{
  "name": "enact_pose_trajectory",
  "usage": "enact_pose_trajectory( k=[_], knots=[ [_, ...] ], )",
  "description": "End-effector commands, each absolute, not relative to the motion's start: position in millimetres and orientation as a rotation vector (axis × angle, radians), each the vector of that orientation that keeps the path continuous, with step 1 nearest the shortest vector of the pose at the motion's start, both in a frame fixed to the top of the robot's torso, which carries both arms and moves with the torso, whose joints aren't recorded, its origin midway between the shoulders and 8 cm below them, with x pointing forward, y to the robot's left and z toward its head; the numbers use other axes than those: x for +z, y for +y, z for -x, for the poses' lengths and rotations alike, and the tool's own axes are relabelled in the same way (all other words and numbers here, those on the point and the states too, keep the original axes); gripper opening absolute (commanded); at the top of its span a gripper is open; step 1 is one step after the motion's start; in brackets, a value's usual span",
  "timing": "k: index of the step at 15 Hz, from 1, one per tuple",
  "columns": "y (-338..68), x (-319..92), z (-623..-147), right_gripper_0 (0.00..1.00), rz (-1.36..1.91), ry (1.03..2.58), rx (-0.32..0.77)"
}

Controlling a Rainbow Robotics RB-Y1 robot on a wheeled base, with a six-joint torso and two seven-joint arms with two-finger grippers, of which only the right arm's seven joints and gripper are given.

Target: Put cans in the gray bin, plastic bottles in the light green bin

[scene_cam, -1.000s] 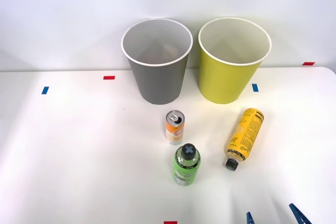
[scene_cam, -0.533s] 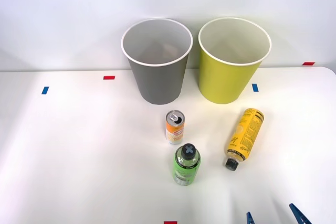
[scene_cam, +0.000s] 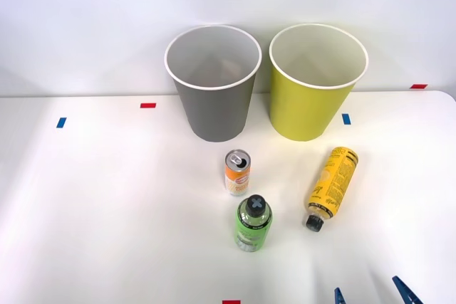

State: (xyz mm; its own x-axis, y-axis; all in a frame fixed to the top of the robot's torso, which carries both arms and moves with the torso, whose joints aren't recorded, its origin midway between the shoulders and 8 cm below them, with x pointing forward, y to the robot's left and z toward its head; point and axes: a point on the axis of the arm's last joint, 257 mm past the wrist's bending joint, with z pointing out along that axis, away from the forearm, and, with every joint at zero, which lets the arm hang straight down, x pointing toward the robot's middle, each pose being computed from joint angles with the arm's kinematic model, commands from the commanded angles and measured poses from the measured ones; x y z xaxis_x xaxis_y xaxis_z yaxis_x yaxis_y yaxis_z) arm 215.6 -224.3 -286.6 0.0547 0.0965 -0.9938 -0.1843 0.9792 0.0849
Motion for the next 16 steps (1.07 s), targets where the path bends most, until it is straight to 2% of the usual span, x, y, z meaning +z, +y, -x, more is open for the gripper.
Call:
enact_pose_trajectory(
  k=[1,16],
  knots=[
    [-224.2,-286.6,-215.7,1.0,0.071,1.501,0.213],
    [-224.2,-286.6,-215.7,1.0,0.071,1.501,0.213]
  ],
)
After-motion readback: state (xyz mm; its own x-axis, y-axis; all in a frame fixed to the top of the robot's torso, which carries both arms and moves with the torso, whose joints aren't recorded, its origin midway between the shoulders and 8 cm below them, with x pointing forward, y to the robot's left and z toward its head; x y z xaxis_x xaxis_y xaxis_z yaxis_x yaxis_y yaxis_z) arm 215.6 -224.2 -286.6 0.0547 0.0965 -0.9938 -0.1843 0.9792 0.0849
